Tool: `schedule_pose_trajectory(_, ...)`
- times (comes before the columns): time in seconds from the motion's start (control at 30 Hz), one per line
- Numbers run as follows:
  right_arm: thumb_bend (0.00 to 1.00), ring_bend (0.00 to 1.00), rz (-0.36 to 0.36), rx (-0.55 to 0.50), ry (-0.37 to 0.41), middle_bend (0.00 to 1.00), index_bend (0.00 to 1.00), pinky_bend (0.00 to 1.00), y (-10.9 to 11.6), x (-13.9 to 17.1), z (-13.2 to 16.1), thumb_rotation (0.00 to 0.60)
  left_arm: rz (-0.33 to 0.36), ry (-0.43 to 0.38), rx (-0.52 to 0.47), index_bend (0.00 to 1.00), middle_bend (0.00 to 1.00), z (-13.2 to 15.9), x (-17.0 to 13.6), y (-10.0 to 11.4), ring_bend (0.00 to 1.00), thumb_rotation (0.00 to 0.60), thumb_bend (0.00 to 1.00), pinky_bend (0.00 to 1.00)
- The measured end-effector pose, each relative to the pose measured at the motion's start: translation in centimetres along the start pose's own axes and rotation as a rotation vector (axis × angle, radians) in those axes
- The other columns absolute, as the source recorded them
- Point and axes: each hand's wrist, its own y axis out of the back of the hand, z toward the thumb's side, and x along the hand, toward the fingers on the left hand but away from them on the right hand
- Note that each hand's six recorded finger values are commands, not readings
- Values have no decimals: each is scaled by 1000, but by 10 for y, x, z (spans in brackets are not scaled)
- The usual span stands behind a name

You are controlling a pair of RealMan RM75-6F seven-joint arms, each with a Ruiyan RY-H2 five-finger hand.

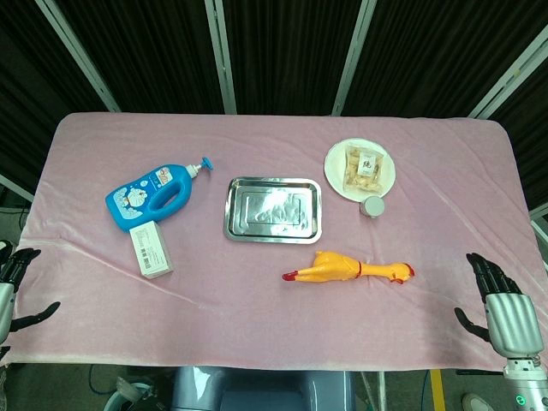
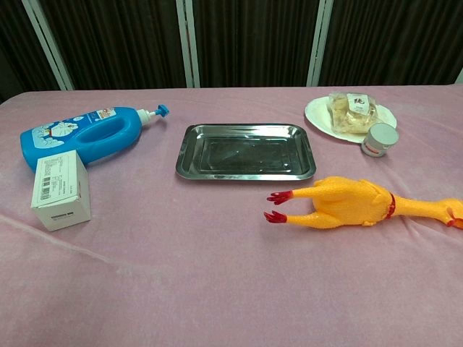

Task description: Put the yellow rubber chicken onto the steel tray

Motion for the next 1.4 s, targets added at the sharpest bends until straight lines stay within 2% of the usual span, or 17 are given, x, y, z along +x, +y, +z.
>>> schedule_pose_trajectory(0.53, 264, 146, -1, -11, 22, 113, 0, 302, 1, -1, 5, 600, -1, -17, 4, 173, 171, 3, 2, 1, 75, 600, 0, 37)
schedule_pose_trajectory(0.8, 263, 157, 2, -43, 82, 126, 0, 302, 3, -7, 17, 600, 16, -24, 4, 173, 174, 4, 2, 6, 75, 600, 0, 37)
schedule_pose_trajectory(1.1, 264, 164, 71, -71, 152, 126, 0, 302, -7, -30, 34, 600, 14, -29, 5, 174, 174, 6, 3, 7, 75, 600, 0, 37)
schedule_pose_trajectory(1.4, 264, 155, 207, -70, 227, 126, 0, 302, -31, -65, 57, 600, 5, -33, 8, 178, 174, 7, 4, 7, 75, 600, 0, 37)
